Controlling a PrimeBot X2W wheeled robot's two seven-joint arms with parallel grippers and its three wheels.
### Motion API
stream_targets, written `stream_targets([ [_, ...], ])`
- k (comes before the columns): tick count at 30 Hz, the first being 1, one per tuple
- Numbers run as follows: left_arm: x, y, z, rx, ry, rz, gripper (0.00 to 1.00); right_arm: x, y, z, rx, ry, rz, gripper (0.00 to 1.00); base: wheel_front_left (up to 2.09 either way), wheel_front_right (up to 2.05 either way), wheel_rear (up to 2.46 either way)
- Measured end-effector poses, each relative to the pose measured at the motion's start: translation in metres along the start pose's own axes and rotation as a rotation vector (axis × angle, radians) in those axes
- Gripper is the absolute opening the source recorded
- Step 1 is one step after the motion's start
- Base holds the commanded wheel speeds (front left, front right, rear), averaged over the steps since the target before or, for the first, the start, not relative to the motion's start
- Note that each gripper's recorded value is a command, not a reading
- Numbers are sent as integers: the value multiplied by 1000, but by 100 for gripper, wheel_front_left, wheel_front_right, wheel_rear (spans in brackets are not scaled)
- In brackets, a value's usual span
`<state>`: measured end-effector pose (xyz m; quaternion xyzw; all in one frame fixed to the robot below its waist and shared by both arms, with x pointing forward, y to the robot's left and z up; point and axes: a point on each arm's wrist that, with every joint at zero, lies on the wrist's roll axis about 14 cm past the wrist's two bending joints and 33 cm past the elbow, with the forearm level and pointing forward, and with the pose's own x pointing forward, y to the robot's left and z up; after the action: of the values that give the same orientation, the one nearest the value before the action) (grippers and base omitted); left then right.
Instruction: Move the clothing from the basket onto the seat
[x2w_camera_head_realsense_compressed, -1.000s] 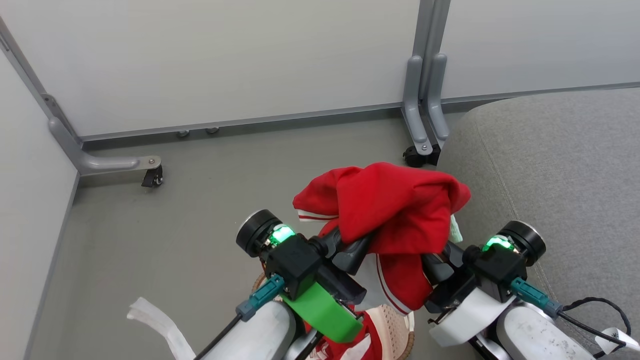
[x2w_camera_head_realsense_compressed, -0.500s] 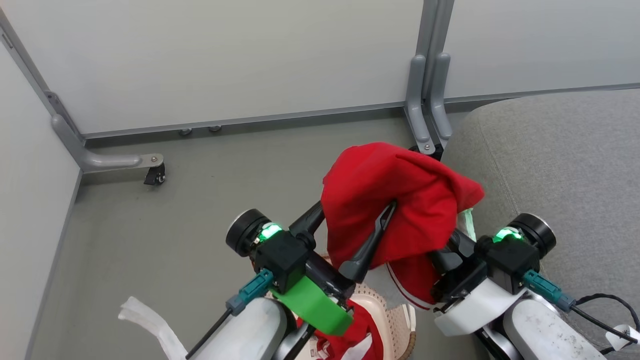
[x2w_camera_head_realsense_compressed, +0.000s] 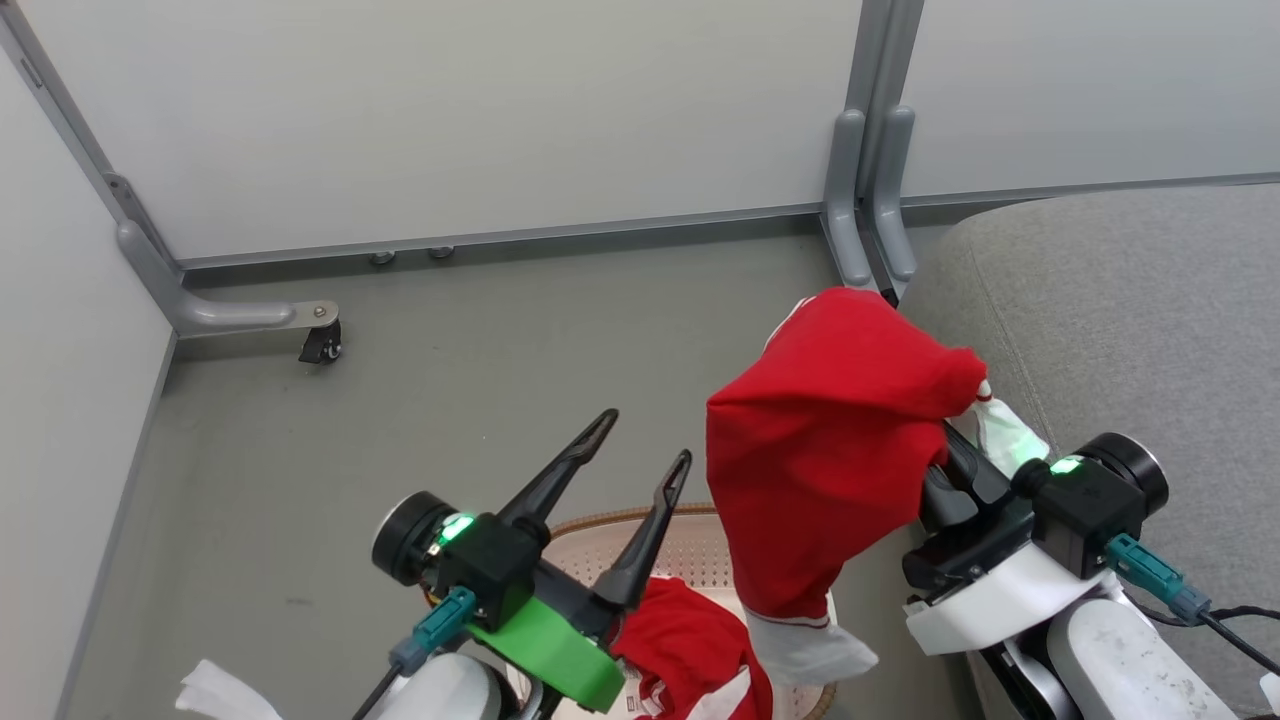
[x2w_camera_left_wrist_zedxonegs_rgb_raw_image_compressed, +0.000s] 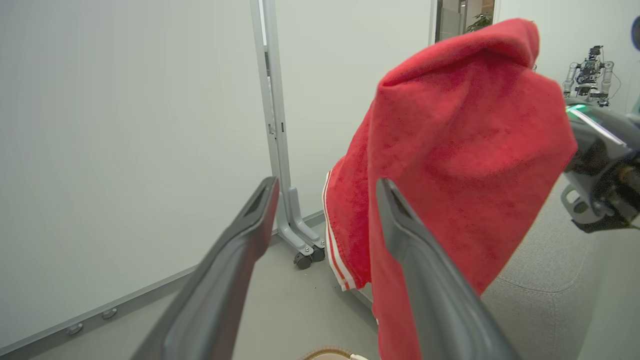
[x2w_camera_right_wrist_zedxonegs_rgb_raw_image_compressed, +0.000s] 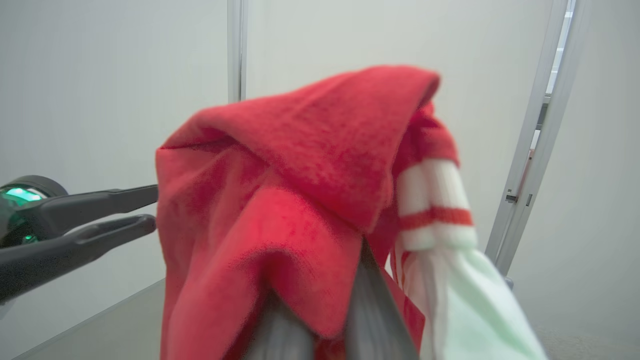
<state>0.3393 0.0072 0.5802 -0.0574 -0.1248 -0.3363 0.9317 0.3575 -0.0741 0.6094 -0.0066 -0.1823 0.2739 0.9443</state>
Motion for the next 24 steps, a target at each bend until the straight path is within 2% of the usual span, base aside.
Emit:
stream_targets([
  [7,-24,37,-17,-11,51,144,100,-4,-10,-2,19,-1,-49,0,0,0,0],
  [11,-49,74,-35,4,109,322,100,-7,-13,-2,28,-3,-73,0,0,0,0],
  [16,-78,97,-49,-49,135,483,100,-11,-18,0,34,-9,-105,0,0,0,0],
  [24,-114,114,-60,-38,179,597,100,-18,-23,-2,50,-7,-146,0,0,0,0],
])
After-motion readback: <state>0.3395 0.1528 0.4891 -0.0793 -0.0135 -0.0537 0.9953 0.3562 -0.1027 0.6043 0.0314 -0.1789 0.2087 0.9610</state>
